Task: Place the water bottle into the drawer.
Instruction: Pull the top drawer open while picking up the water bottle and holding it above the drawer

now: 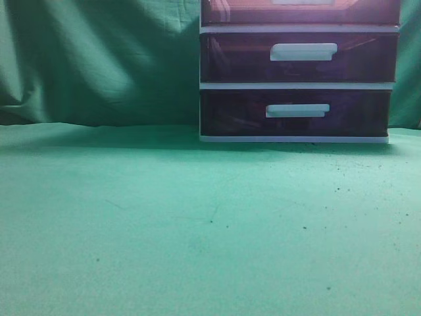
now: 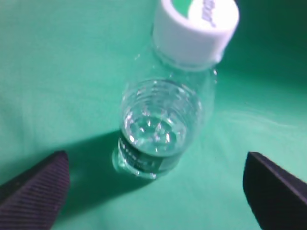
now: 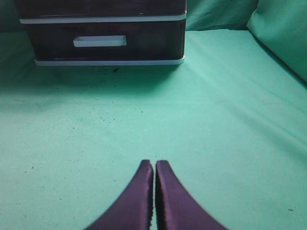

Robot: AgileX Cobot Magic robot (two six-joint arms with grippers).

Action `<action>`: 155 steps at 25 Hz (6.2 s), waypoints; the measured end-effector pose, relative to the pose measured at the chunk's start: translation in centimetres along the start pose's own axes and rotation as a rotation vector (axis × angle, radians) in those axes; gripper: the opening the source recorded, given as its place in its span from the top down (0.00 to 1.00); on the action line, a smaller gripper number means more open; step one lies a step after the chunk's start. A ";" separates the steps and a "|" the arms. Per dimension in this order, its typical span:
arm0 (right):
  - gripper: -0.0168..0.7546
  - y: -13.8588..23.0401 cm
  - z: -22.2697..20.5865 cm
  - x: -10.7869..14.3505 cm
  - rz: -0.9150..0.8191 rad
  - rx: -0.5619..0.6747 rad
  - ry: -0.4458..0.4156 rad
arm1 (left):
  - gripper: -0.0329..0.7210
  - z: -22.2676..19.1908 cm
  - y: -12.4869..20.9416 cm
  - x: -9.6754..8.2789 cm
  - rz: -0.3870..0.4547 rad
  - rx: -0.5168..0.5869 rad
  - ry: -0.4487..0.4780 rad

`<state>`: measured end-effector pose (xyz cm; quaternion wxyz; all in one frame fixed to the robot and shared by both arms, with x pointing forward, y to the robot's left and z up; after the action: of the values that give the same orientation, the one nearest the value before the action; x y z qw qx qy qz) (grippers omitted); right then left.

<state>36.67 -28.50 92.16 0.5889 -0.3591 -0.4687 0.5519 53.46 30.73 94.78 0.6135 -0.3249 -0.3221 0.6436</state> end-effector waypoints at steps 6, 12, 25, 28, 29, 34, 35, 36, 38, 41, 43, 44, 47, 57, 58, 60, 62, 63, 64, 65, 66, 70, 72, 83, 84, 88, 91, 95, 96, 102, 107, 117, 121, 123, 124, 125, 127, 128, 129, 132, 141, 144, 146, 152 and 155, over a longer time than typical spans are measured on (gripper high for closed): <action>0.98 0.0 0.0 0.0 0.000 0.000 0.000 | 0.11 -4.4 0.0 0.0 -0.003 0.067 0.000; 0.98 0.0 0.0 0.0 0.000 0.000 0.000 | 0.19 -6.6 -0.6 -0.2 -0.045 0.049 0.009; 0.98 0.0 0.0 0.0 0.000 0.000 0.000 | 0.58 -5.4 -0.9 -0.1 -0.106 0.064 0.008; 0.98 0.0 0.0 0.0 0.000 0.000 0.000 | 0.58 -3.4 -2.5 -0.4 -0.111 0.014 0.008; 0.98 0.0 0.0 0.0 0.000 0.000 0.000 | 0.58 -2.5 -3.2 -0.7 -0.118 -0.013 0.015; 0.98 0.0 0.0 0.0 0.000 0.000 0.000 | 0.58 2.5 -6.1 -4.6 -0.190 -0.070 0.103; 0.98 0.0 0.0 0.0 0.000 0.000 0.000 | 0.58 3.5 -6.6 -5.7 -0.210 -0.076 0.131; 0.98 0.0 0.0 0.0 0.000 0.000 0.000 | 0.58 4.6 -6.9 -6.8 -0.231 -0.074 0.158; 0.98 -0.1 0.0 0.0 0.000 -0.008 -0.001 | 0.58 6.7 -7.6 -8.6 -0.266 -0.075 0.209; 0.98 -1.8 0.1 0.3 -0.051 -0.107 -0.023 | 0.58 9.9 -8.3 -10.8 -0.317 -0.089 0.286; 0.98 -4.2 0.5 0.6 -0.140 -0.246 -0.054 | 0.58 11.7 -8.2 -12.0 -0.350 -0.101 0.337; 0.98 -5.5 0.9 0.6 -0.165 -0.327 -0.065 | 0.58 12.5 -8.2 -12.4 -0.361 -0.109 0.356; 0.98 -8.3 2.2 0.6 -0.191 -0.492 -0.081 | 0.58 14.0 -7.7 -13.2 -0.392 -0.120 0.402; 0.98 -16.6 3.4 3.1 0.063 -0.311 -0.065 | 0.58 14.3 -6.3 -13.2 -0.401 -0.039 0.414; 0.98 -17.2 3.2 3.4 0.093 -0.264 -0.066 | 0.58 14.3 -6.3 -13.2 -0.401 -0.039 0.414; 0.98 -17.9 1.9 3.7 0.150 -0.167 -0.062 | 0.58 14.3 -6.3 -13.2 -0.401 -0.037 0.413; 0.98 -18.5 0.4 3.8 0.191 -0.103 -0.059 | 0.58 14.3 -6.3 -13.2 -0.404 -0.038 0.413; 0.98 -18.5 -0.7 3.8 0.210 -0.072 -0.055 | 0.58 14.3 -6.3 -13.2 -0.404 -0.038 0.413; 0.98 -18.6 -1.7 3.7 0.224 -0.058 -0.049 | 0.58 14.3 -6.3 -13.2 -0.404 -0.038 0.413; 0.98 -18.7 -2.6 3.6 0.244 -0.053 -0.044 | 0.58 14.3 -6.3 -13.2 -0.404 -0.038 0.413; 0.98 -18.5 -3.7 3.5 0.269 -0.040 -0.039 | 0.58 14.3 -6.3 -13.2 -0.403 -0.038 0.414; 0.98 -18.3 -6.9 4.5 0.553 -0.011 -0.075 | 0.58 14.3 -6.3 -13.1 -0.409 -0.040 0.409; 0.98 -18.4 -8.3 5.6 0.771 -0.008 -0.113 | 0.58 14.2 -6.5 -12.9 -0.431 -0.049 0.391; 0.73 -22.8 -18.5 7.1 1.290 -0.235 0.054 | 0.58 14.0 -6.7 -12.4 -0.472 -0.066 0.360; 0.69 -22.6 -19.6 7.1 1.298 -0.227 0.054 | 0.58 14.0 -6.8 -12.4 -0.475 -0.067 0.357; 0.67 -22.7 -23.3 7.7 1.324 -0.223 0.052 | 0.58 14.0 -6.8 -12.3 -0.484 -0.071 0.351; 0.67 -22.4 -25.3 8.7 1.365 -0.230 0.028 | 0.58 14.0 -6.9 -12.3 -0.485 -0.074 0.350; 0.63 -20.5 -27.0 10.7 1.448 -0.230 -0.041 | 0.58 14.0 -6.9 -12.3 -0.485 -0.074 0.350; 0.63 -20.1 -27.4 11.1 1.466 -0.229 -0.055 | 0.58 14.0 -6.9 -12.3 -0.486 -0.074 0.350; 0.63 -20.8 -29.1 12.2 1.491 -0.261 -0.061 | 0.58 13.9 -7.0 -12.1 -0.499 -0.079 0.339; 0.63 -22.3 -29.1 12.7 1.491 -0.306 -0.037 | 0.58 13.9 -7.0 -12.1 -0.499 -0.079 0.339; 0.63 -20.1 -31.2 12.6 1.501 -0.276 -0.056 | 0.58 14.0 -6.9 -12.2 -0.491 -0.076 0.345; 0.71 -20.3 -31.3 12.7 1.500 -0.304 -0.040 | 0.58 14.0 -6.8 -12.3 -0.487 -0.072 0.349; 0.83 -20.5 -31.3 12.7 1.507 -0.317 -0.030 | 0.58 13.9 -6.7 -12.3 -0.488 -0.069 0.348; 0.86 -20.6 -31.3 12.8 1.538 -0.324 -0.028 | 0.58 13.9 -6.7 -12.3 -0.488 -0.069 0.348; 0.85 -20.6 -31.3 12.8 1.557 -0.326 -0.025 | 0.58 13.9 -6.7 -12.3 -0.488 -0.069 0.348; 0.85 -20.6 -31.3 12.8 1.566 -0.326 -0.024 | 0.58 13.9 -6.7 -12.3 -0.488 -0.069 0.348; 0.85 -20.6 -31.2 12.8 1.570 -0.325 -0.025 | 0.58 13.9 -6.7 -12.3 -0.488 -0.069 0.348; 0.85 -20.7 -31.0 12.8 1.569 -0.322 -0.025 | 0.58 13.9 -6.7 -12.3 -0.488 -0.069 0.348; 0.85 -20.3 -29.8 12.7 1.575 -0.312 -0.038 | 0.58 13.9 -6.7 -12.3 -0.489 -0.069 0.350; 0.85 -17.5 -23.8 12.3 1.590 -0.287 -0.094 | 0.58 13.9 -6.8 -12.4 -0.487 -0.077 0.352; 0.85 -16.5 -22.2 11.8 1.591 -0.279 -0.101 | 0.58 14.1 -7.1 -12.7 -0.468 -0.093 0.371; 0.85 -16.1 -21.4 11.5 1.591 -0.280 -0.101 | 0.58 14.2 -7.2 -13.0 -0.448 -0.100 0.388; 0.85 -14.9 -20.1 11.0 1.598 -0.276 -0.104 | 0.58 14.9 -8.0 -14.4 -0.341 -0.147 0.472; 0.85 -14.6 -19.8 11.5 1.579 -0.277 -0.117 | 0.58 15.3 -8.9 -14.9 -0.303 -0.192 0.499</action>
<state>59.51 -17.19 101.71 -0.0508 -0.6248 -0.1709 0.7601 46.73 15.97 111.24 0.7292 -0.4776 -0.2656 0.4118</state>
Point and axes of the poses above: a point on each arm's last joint axis where the gripper is mounted, z pointing back along that axis away from the gripper, x along the wrist's bending axis when the last joint is at zero, y = z × x, the point moved 8 cm from there along -z, pointing out along that axis toward the gripper, and after that the axes turned 7 degrees about -z, right-handed, at the moved point
